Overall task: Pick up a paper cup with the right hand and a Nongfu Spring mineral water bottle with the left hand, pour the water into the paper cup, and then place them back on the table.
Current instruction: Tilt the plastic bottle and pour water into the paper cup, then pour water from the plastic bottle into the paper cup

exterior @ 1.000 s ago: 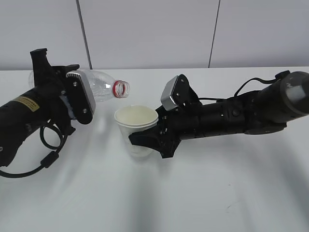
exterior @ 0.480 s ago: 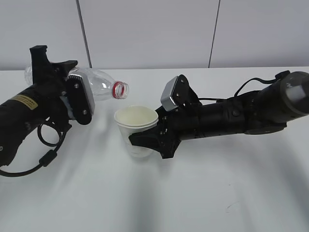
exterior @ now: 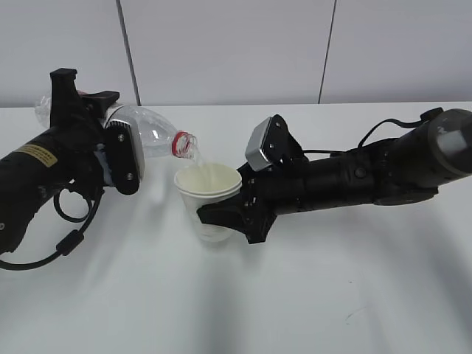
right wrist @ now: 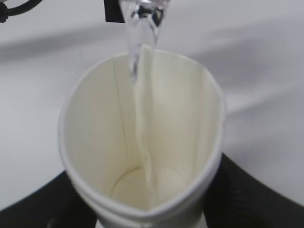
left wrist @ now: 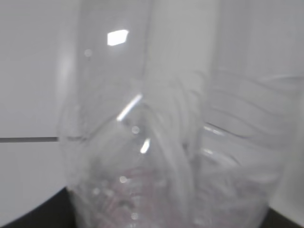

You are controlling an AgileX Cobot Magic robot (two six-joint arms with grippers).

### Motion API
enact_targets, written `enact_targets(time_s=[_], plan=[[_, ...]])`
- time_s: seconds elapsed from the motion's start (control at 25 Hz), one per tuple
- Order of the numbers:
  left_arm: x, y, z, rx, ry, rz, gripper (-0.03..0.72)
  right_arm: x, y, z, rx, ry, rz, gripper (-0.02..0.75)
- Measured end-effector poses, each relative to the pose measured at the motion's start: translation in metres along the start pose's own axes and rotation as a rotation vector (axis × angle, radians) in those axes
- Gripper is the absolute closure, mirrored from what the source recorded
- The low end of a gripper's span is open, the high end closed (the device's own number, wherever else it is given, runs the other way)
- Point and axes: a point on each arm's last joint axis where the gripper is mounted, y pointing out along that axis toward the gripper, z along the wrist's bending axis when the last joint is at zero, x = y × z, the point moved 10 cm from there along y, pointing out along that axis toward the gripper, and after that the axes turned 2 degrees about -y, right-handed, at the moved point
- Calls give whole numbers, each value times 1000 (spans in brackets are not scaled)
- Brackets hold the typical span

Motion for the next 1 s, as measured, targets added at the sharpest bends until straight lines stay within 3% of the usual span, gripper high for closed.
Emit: enact_targets(time_s=[1.0], plan=[[-2, 0, 4, 23, 27, 10, 314, -1, 0, 0, 2, -3, 4, 303]])
